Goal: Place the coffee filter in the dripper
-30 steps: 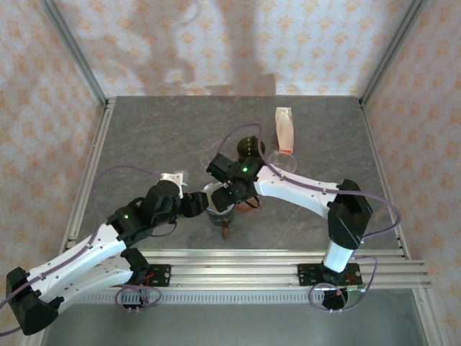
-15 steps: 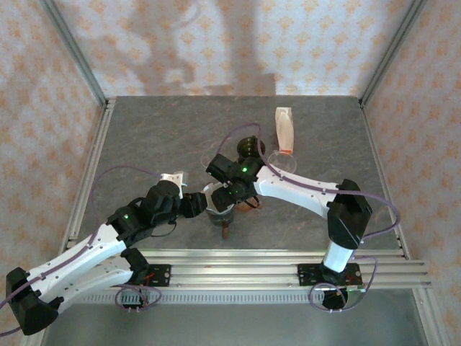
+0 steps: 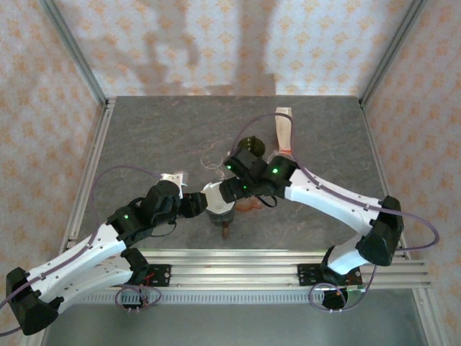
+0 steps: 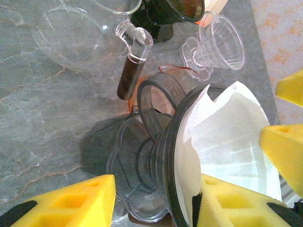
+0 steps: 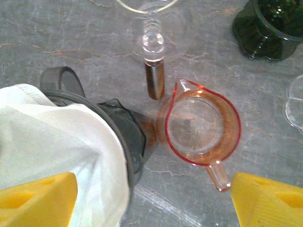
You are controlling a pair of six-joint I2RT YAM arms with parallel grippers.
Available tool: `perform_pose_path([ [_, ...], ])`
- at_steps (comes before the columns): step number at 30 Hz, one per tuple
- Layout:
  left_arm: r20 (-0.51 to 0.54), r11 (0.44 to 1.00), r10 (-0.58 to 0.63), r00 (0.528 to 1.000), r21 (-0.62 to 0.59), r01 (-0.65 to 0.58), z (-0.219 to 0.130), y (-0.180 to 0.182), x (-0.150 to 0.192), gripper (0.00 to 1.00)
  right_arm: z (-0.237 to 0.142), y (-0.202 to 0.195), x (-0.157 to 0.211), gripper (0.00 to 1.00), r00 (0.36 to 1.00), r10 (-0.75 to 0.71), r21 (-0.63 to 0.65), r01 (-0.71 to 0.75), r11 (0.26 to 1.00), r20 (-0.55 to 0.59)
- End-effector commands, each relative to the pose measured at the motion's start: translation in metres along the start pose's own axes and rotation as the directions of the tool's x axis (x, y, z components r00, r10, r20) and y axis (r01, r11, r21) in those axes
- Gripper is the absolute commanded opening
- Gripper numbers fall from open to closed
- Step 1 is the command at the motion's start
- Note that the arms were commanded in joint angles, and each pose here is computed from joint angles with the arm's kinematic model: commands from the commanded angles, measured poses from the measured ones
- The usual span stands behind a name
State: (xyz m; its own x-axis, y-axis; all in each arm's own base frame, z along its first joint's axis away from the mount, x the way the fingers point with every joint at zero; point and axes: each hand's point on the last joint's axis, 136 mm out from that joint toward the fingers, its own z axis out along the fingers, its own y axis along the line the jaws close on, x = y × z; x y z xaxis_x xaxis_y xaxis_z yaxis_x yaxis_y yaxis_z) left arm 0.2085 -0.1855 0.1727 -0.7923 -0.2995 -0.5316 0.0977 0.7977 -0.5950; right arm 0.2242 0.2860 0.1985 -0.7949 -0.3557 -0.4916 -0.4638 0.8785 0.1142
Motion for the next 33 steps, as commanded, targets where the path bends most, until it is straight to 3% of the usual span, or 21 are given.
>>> perform_pose_path([
  [1, -0.001, 1.000, -0.001, 1.000, -0.011, 0.001, 0.001, 0.005, 0.002, 0.46, 0.003, -0.015, 0.011, 0.84, 1.000, 0.028, 0.052, -0.027, 0.998, -0.012],
  [11, 0.002, 1.000, -0.003, 1.000, -0.017, 0.003, 0.001, 0.006, 0.002, 0.46, 0.004, -0.019, 0.018, 0.84, 0.999, 0.041, 0.058, -0.040, 0.998, -0.011],
  [23, 0.009, 1.000, -0.004, 1.000, -0.023, 0.004, 0.000, 0.007, 0.001, 0.52, -0.034, -0.020, -0.012, 0.85, 0.983, 0.086, 0.016, -0.090, 0.996, 0.163],
  [33, 0.036, 1.000, -0.004, 0.999, -0.004, 0.005, -0.005, 0.002, -0.007, 0.59, -0.041, -0.025, -0.010, 0.85, 0.976, 0.105, 0.009, -0.109, 0.994, 0.190],
])
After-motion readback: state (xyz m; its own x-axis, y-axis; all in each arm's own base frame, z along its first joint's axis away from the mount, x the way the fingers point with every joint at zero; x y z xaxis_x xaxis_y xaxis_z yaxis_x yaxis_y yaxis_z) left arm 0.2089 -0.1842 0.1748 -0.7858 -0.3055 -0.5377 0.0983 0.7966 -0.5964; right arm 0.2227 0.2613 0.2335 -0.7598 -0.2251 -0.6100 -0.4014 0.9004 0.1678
